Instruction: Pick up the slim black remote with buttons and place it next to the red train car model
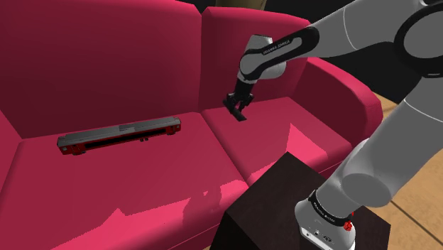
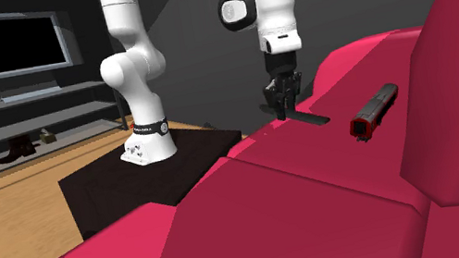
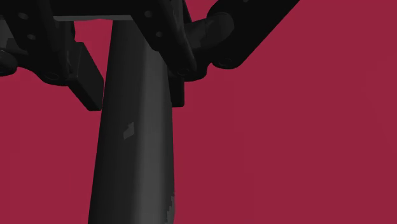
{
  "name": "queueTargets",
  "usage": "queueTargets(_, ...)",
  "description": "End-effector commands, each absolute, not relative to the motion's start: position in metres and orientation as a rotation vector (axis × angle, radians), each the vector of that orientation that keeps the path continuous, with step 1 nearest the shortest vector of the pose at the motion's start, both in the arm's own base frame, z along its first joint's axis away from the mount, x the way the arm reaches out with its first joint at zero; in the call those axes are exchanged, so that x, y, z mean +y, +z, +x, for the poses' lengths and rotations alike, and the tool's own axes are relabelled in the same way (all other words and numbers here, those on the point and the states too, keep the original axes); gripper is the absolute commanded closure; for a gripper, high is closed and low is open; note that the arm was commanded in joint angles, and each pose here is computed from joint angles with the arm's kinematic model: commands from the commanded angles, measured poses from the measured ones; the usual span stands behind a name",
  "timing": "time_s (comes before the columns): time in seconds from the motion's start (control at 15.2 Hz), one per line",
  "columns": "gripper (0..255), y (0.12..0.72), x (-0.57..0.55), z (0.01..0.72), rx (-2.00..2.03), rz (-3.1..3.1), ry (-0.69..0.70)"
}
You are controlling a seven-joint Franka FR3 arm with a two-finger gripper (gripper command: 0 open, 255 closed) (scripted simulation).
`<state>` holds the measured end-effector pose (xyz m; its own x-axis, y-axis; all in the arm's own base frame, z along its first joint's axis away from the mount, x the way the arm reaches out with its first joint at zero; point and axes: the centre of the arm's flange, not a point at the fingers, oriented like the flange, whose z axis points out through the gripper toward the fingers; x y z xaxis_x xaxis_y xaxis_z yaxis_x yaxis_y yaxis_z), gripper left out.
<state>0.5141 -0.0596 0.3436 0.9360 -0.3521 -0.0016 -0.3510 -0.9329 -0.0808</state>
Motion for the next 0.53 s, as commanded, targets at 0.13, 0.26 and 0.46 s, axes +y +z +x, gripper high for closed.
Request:
queueTargets(0.13,255,0.344,-0.009,0.523,0.550,-3.012,-0.020)
queueTargets(0.26,255,0.344,0.017,0.527,0.550,-3.012,-0.020)
queueTargets(0.46,255,0.344,0.057,0.532,0.550,-3.012,-0.020)
